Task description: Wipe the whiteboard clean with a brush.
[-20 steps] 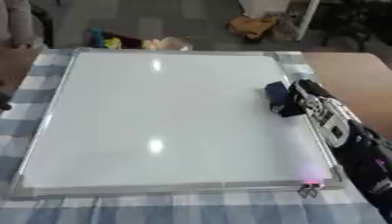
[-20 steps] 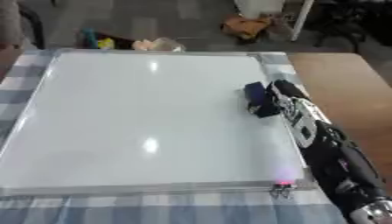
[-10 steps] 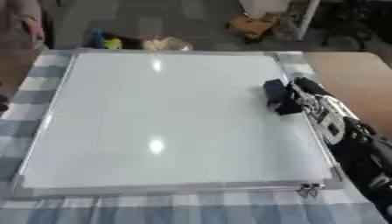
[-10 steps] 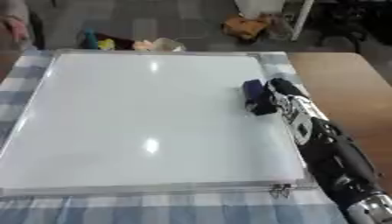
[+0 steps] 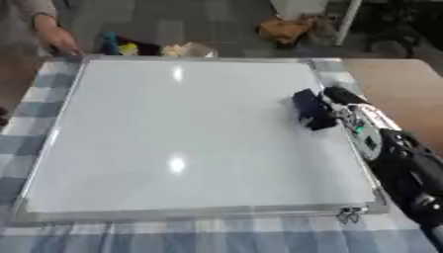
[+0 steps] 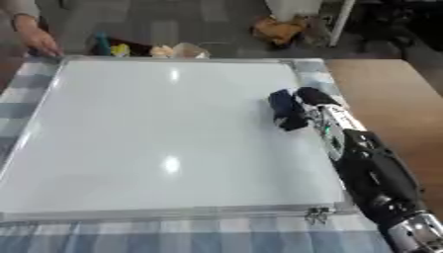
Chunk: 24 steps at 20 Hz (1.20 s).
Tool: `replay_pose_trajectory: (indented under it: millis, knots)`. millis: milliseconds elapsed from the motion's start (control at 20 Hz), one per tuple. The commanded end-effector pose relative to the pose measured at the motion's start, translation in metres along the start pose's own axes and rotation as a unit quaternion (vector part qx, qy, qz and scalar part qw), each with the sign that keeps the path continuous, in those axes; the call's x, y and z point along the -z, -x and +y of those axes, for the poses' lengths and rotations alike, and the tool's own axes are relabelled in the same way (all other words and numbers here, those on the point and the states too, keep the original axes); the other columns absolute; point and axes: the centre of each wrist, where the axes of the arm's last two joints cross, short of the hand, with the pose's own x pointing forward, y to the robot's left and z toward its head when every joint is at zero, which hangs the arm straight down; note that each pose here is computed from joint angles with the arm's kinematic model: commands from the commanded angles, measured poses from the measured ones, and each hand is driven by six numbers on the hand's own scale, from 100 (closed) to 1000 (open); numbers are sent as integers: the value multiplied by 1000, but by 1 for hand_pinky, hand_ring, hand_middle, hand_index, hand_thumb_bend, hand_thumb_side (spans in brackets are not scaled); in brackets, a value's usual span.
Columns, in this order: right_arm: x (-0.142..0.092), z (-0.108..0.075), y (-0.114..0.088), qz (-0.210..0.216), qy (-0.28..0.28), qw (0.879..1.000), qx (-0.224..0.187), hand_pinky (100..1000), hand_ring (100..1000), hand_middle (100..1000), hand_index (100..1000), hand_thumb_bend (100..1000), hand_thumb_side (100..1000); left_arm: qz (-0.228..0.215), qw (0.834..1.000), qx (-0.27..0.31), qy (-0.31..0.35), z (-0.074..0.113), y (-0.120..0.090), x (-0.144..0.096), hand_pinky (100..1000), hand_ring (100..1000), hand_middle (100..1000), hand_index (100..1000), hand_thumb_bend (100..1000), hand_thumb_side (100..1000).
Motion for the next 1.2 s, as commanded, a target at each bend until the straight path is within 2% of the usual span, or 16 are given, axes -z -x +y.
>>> replay_pose_trajectory:
  millis: [50, 500, 600, 650, 700, 800, 950, 1200]
  knots:
    - [2, -6, -9, -15, -3, 1000, -25, 604, 585, 524, 420, 100, 405, -17, 1000, 9, 3, 4, -10, 5, 560, 570, 616, 730, 666, 980]
    - [3, -13, -30, -66, -13, 997, -48, 611, 591, 530, 404, 100, 359, -17, 1000, 8, 3, 4, -10, 5, 559, 569, 614, 729, 666, 981]
    - [2, -13, -33, -74, -15, 996, -50, 615, 594, 532, 408, 100, 410, -16, 1000, 8, 3, 4, -10, 5, 559, 569, 614, 729, 667, 981]
    - [3, -13, -34, -76, -17, 996, -51, 617, 596, 534, 412, 100, 452, -17, 1000, 8, 3, 4, -10, 5, 559, 569, 614, 729, 667, 981]
    - [3, -12, -34, -75, -21, 996, -52, 620, 599, 537, 416, 100, 540, -17, 1000, 8, 3, 4, -10, 5, 559, 569, 614, 729, 668, 981]
    - [4, -8, -33, -71, -27, 996, -51, 621, 601, 540, 423, 100, 602, -17, 1000, 8, 3, 4, -10, 5, 559, 569, 614, 729, 668, 980]
    - [6, -1, -28, -60, -35, 996, -47, 623, 604, 543, 428, 100, 663, -17, 1000, 8, 2, 4, -10, 5, 559, 569, 613, 729, 669, 980]
    - [6, 5, -17, -39, -40, 998, -41, 628, 615, 553, 436, 100, 682, -16, 1000, 8, 1, 4, -10, 5, 559, 568, 613, 729, 668, 981]
